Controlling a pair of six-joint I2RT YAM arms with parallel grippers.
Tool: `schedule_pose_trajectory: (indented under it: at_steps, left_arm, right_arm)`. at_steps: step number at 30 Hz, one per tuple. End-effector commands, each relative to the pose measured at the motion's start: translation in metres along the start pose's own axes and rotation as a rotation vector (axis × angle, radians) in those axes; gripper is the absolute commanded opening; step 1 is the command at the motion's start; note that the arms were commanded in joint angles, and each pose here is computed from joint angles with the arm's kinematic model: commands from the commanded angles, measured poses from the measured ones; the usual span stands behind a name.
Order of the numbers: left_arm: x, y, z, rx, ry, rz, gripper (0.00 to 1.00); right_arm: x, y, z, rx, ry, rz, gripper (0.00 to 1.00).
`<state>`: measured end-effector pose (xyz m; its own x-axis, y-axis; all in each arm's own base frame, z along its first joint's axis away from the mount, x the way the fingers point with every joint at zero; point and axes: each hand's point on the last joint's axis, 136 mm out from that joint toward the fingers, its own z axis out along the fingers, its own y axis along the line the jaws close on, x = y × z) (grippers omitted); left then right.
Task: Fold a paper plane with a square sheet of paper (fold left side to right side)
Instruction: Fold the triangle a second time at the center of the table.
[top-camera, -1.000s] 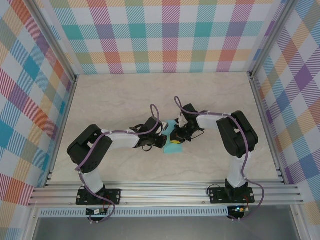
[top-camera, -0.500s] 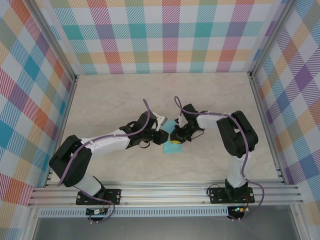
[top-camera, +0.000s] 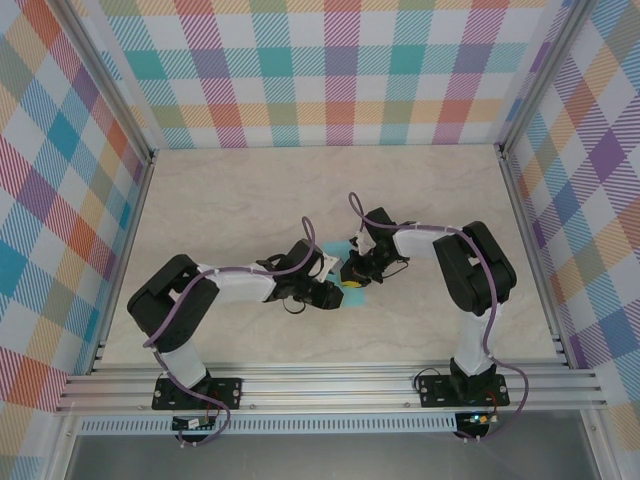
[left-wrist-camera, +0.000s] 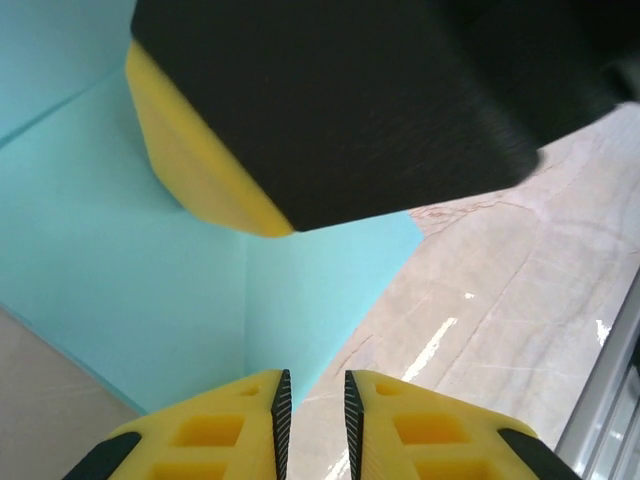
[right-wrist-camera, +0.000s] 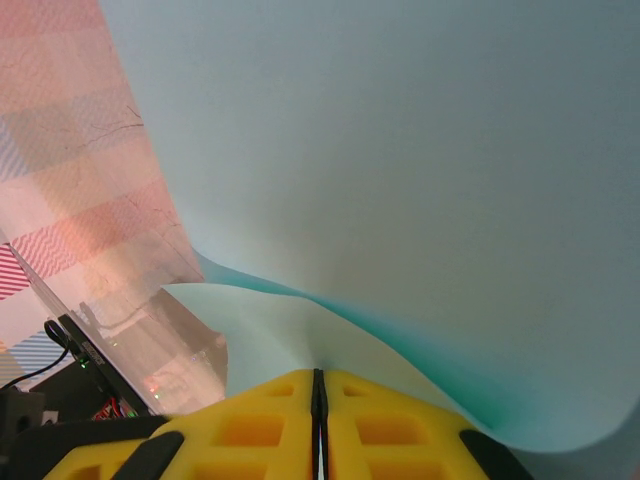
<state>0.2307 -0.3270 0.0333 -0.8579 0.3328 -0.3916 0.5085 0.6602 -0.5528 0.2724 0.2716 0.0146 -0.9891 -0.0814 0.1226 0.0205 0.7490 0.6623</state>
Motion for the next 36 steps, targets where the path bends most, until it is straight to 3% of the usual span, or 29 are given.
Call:
schedule_pose_trajectory:
  at_steps: [1, 13, 24, 36]
  left_arm:
    - [-0.005, -0.002, 0.003, 0.009, -0.005, -0.001, 0.22]
    - [0.029, 0.024, 0.01, -0.064, 0.058, -0.053, 0.18]
    - [0.049, 0.032, 0.021, -0.064, 0.103, -0.08, 0.09]
    - [0.051, 0.034, 0.021, -0.078, 0.109, -0.074, 0.08]
  right_arm:
    - [0.017, -0.042, 0.011, 0.129, 0.06, 0.09, 0.09]
    - [0.014, -0.034, 0.007, 0.103, 0.044, 0.05, 0.09]
    - [0.016, 0.015, -0.033, -0.016, -0.019, -0.183, 0.01]
    - [0.033, 0.016, -0.005, 0.001, 0.074, -0.188, 0.01]
